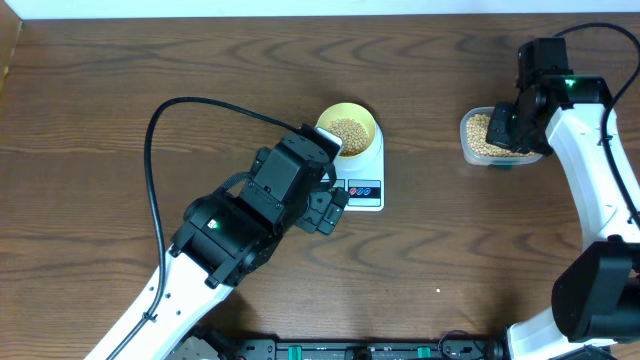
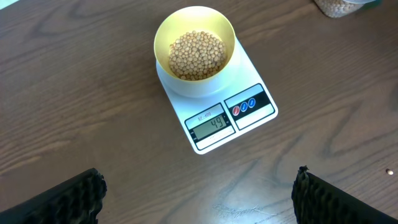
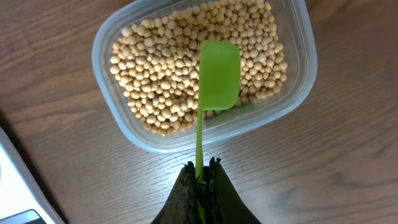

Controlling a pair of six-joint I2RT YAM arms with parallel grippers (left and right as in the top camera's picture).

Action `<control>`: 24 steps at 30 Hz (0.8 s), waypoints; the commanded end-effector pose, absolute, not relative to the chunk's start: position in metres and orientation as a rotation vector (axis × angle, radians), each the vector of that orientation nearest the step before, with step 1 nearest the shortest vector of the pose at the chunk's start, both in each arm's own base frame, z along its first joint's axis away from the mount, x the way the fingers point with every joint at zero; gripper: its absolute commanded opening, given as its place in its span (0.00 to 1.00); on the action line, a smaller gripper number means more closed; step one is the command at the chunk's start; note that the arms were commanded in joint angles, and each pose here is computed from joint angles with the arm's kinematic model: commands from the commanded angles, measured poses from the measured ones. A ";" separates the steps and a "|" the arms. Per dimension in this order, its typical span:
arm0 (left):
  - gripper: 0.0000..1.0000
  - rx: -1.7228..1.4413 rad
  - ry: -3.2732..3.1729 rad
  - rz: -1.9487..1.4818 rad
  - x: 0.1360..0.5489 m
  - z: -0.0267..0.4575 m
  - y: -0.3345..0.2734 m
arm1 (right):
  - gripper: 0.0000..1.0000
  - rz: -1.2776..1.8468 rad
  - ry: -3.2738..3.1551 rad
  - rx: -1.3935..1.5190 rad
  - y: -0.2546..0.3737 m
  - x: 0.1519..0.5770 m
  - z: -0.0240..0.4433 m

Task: Scoop item into bowl and weigh 50g on scale
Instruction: 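Dip the scoop into the tub and lift a small amount of soybeans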

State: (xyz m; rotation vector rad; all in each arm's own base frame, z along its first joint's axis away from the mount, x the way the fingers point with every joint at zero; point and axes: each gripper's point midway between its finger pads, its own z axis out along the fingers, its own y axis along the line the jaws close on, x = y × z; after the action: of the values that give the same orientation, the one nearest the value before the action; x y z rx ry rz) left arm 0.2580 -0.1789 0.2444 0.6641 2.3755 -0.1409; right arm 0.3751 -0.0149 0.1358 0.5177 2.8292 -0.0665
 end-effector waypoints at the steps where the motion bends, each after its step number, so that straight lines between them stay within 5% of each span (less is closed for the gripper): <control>1: 0.98 0.642 2.371 -0.135 0.259 0.248 -0.176 | 0.01 -0.044 2.815 0.654 -0.012 0.371 0.131; 24: 0.98 0.642 2.371 -0.135 0.259 0.248 -0.176 | 0.01 0.136 2.767 0.830 0.005 0.378 0.120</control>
State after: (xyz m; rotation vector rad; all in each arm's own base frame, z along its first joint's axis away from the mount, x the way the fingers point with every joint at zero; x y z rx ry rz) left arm 0.2580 -0.1789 0.2444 0.6641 2.3755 -0.1409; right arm 0.3806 -0.0009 0.1285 0.8033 2.7581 0.0976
